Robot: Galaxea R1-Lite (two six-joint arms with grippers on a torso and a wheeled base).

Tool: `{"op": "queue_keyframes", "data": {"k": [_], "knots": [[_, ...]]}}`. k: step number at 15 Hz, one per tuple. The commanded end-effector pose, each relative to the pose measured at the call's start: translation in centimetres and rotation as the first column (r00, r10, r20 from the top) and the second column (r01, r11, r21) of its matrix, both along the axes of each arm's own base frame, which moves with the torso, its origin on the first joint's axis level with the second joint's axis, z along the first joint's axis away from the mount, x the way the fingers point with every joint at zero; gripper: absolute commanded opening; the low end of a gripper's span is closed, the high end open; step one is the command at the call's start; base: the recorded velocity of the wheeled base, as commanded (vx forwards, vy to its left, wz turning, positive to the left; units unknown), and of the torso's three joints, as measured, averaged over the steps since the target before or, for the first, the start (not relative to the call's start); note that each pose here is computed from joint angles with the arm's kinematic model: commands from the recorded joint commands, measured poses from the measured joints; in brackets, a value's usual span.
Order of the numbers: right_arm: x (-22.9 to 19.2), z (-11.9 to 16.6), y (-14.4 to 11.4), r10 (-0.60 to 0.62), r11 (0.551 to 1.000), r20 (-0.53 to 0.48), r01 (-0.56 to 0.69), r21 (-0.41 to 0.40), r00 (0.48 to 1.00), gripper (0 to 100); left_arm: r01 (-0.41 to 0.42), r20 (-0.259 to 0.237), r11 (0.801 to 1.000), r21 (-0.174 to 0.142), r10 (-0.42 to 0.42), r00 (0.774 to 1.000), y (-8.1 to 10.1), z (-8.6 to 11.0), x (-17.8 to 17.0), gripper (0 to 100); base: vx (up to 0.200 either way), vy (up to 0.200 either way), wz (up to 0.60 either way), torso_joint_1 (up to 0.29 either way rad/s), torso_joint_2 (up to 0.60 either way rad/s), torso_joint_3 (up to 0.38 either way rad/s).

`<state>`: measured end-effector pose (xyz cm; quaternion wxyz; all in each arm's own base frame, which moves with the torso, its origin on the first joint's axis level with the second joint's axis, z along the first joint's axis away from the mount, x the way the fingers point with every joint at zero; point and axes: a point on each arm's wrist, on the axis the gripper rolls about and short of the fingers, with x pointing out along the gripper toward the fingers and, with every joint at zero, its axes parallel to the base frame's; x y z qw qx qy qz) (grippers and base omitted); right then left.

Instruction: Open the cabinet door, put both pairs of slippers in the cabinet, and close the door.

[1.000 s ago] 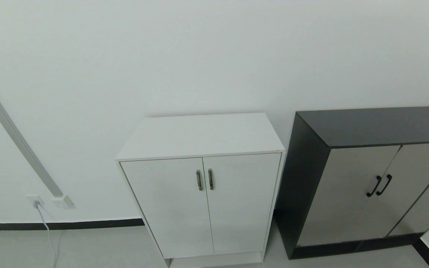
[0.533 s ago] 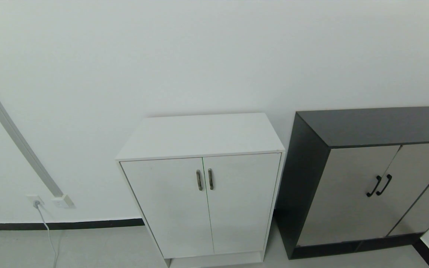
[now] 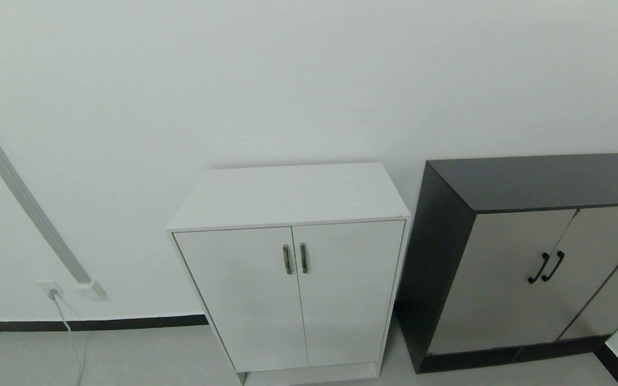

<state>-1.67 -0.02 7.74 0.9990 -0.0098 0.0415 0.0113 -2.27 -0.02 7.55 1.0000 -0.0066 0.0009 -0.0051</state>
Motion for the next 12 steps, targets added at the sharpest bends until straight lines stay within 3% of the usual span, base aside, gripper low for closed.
{"op": "queue_keyframes", "data": {"k": [1, 12], "knots": [[-0.43, -0.10, 0.02, -0.009, 1.000, 0.056, 0.010, -0.001, 0.998, 0, -0.001, 0.000, 1.000, -0.002, 0.001, 1.000, 0.00, 0.00, 0.00, 0, 0.000, 0.000, 0.00, 0.000, 0.00, 0.000], [-0.61, -0.15, -0.05, -0.055, 0.996, 0.086, 0.049, 0.071, 0.995, 0, -0.001, 0.000, 1.000, 0.001, 0.001, 1.000, 0.00, 0.00, 0.00, 0, 0.000, 0.000, 0.00, 0.000, 0.00, 0.000]]}}
